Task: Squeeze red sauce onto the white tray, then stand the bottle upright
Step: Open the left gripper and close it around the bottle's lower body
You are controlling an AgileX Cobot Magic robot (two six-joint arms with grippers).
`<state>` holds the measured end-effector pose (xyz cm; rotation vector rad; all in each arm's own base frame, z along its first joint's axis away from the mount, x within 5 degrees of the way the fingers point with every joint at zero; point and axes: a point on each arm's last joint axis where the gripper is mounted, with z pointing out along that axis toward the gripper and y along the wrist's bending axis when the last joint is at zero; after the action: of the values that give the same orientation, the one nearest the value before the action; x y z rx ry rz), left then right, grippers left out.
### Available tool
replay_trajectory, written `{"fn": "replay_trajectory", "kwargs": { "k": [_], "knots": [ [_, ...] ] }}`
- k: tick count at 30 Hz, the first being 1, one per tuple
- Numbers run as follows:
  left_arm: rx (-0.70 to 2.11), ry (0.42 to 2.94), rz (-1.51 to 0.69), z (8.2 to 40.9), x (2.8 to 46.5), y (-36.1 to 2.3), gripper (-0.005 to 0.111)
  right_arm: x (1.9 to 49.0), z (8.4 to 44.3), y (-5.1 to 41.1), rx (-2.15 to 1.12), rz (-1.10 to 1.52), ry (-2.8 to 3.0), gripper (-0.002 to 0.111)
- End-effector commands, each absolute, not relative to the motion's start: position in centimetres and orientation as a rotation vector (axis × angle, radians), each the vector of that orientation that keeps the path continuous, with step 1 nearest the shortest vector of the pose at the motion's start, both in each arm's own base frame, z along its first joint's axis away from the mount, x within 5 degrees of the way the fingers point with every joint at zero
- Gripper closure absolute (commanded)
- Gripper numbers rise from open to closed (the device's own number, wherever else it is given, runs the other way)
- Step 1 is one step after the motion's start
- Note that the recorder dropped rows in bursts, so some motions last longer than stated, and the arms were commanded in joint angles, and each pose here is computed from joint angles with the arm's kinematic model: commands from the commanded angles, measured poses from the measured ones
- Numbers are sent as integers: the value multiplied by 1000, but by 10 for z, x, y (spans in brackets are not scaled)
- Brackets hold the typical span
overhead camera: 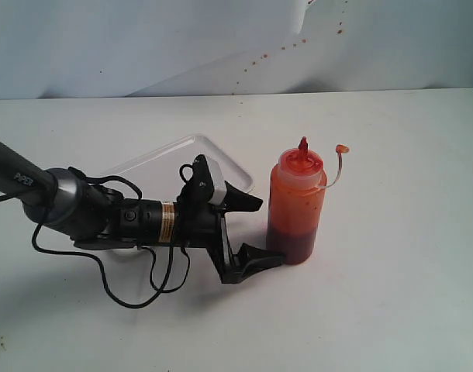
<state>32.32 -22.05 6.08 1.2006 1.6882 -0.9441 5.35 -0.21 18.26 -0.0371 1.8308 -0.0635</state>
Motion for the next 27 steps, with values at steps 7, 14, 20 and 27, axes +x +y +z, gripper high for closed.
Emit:
{"fn": "replay_trajectory", "kwargs": {
  "k": [7, 14, 20, 27],
  "knots": [
    [1103, 1705, -928, 64, 329, -223, 2, 54, 182, -3, -37, -79, 1824, 108],
    [1091, 1690, -926, 66, 336, -226, 2, 54, 182, -3, -37, -79, 1824, 108],
    [1190, 1651, -939, 63, 339, -237, 2, 54, 182, -3, -37, -79, 1824, 108],
    [1242, 1640, -951, 50, 340, -239, 2, 54, 182, -3, -37, -79, 1824, 108]
  ]
}}
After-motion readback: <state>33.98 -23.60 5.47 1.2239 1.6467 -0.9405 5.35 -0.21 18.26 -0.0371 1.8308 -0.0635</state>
